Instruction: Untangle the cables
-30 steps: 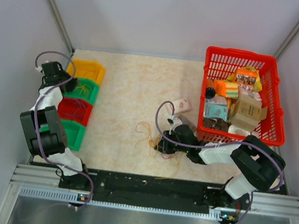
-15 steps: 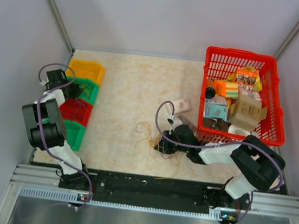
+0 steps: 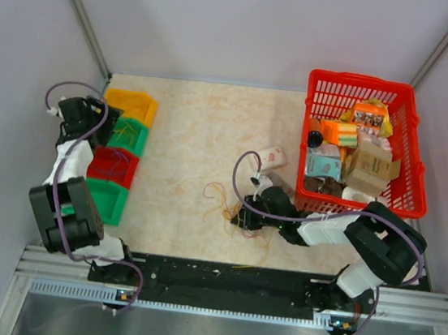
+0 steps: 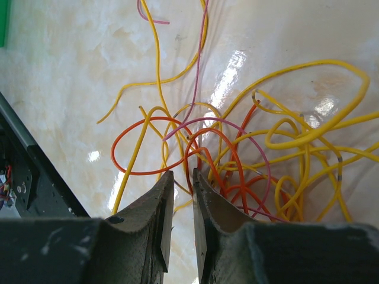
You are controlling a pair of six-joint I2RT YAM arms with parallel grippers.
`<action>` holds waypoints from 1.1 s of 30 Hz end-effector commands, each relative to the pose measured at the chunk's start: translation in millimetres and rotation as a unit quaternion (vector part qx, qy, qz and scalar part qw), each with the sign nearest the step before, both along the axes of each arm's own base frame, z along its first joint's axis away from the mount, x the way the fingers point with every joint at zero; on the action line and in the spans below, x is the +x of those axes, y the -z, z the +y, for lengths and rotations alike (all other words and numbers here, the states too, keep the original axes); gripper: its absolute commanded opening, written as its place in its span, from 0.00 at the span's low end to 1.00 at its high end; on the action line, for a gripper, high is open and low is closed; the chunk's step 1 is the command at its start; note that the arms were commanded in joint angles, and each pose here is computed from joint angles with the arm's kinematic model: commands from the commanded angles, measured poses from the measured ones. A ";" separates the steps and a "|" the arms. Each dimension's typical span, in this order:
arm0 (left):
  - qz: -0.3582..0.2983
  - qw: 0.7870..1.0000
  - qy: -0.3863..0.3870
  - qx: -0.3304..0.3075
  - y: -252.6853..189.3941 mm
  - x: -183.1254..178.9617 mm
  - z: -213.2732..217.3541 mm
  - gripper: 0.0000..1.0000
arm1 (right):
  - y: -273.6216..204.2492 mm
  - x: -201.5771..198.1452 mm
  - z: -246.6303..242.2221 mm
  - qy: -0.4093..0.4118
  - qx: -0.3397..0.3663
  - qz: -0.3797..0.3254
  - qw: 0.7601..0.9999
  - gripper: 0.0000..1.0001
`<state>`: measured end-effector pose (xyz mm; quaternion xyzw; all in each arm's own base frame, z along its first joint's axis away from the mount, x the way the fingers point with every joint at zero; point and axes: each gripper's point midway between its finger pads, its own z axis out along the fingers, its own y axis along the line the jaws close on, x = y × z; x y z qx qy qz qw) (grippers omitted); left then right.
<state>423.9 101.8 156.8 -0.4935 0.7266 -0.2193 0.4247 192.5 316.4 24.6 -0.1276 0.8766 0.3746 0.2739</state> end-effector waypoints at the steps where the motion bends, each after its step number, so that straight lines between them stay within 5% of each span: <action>1: -0.064 0.997 0.021 0.047 -55.9 -17.1 -8.9 0.84 | -7.7 4.2 8.7 -0.008 0.015 -0.016 1.000 0.19; 8: -0.127 0.967 0.177 0.136 -103.2 -54.2 -107.5 0.70 | -9.8 -1.0 16.2 -0.025 -0.007 -0.032 0.999 0.20; 12: -0.103 0.909 0.367 0.170 -63.9 -95.3 -198.7 0.57 | -16.8 0.1 19.9 -0.029 -0.021 -0.027 0.999 0.06; 15: -0.093 0.887 0.412 0.186 -41.4 -129.7 -213.6 0.55 | -24.5 -0.5 18.2 -0.028 -0.025 -0.023 0.999 0.00; 19: -0.129 0.864 0.469 0.128 -25.2 -171.7 -237.2 0.56 | -52.9 -2.1 19.2 -0.028 -0.003 -0.032 0.999 0.00; 24: -0.151 0.852 0.493 0.094 -17.9 -198.8 -248.3 0.70 | -106.9 -1.2 22.7 -0.027 0.036 -0.058 0.997 0.00; 29: -0.207 0.800 0.561 0.050 -46.9 -217.9 -275.7 0.77 | -141.5 -1.2 20.2 -0.024 0.049 -0.072 0.996 0.00; 33: -0.241 0.746 0.620 0.031 -65.1 -239.2 -306.6 0.65 | -167.2 -2.8 21.3 -0.031 0.079 -0.072 0.994 0.00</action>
